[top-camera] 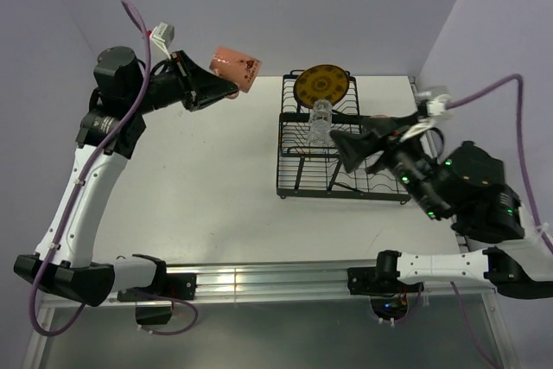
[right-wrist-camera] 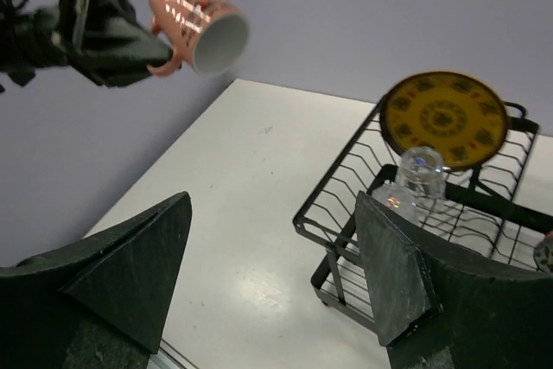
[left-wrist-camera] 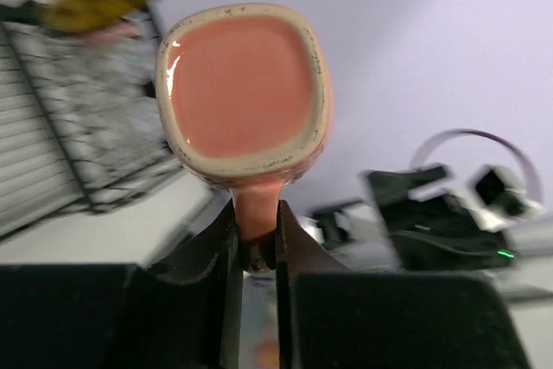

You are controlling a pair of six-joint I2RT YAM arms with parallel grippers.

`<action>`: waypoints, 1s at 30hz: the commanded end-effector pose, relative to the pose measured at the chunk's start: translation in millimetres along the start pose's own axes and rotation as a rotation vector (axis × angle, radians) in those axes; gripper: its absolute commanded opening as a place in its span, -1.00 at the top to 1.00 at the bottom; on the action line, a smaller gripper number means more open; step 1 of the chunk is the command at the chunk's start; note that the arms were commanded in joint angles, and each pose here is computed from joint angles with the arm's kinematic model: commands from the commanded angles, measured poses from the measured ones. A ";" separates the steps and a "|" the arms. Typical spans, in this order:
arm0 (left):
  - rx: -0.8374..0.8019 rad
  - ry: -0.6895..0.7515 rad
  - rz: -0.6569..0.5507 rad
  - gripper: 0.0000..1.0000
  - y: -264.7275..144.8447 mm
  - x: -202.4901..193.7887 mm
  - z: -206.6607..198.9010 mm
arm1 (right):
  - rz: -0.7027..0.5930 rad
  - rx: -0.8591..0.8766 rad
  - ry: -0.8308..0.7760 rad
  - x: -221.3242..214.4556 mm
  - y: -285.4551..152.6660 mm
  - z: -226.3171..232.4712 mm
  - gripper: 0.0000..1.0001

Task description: Load the mixed dishes into the dish rack

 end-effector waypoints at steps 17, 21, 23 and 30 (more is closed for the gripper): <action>0.334 0.494 -0.305 1.00 24.4 19.2 190.9 | -0.020 -0.172 0.183 25.0 -88.3 -95.2 -0.68; 0.279 0.512 -0.253 1.00 49.0 11.8 194.6 | -0.013 -0.182 0.207 27.1 -98.2 -104.2 -0.68; 0.270 0.488 -0.225 1.00 59.5 11.8 204.4 | 0.000 -0.189 0.215 25.9 -102.6 -108.0 -0.68; 0.227 0.438 -0.180 1.00 79.6 6.4 226.0 | -0.004 -0.188 0.273 25.4 -115.3 -117.7 -0.68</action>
Point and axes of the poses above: each gripper's point midway between its finger pads, its own y axis out along the fingers, its own z axis along the line the jaws close on, x = y × z, the point moved 5 cm from there along -y, back along the fingers, and after that the axes turned 9 degrees about -y, right-handed, at the moved point
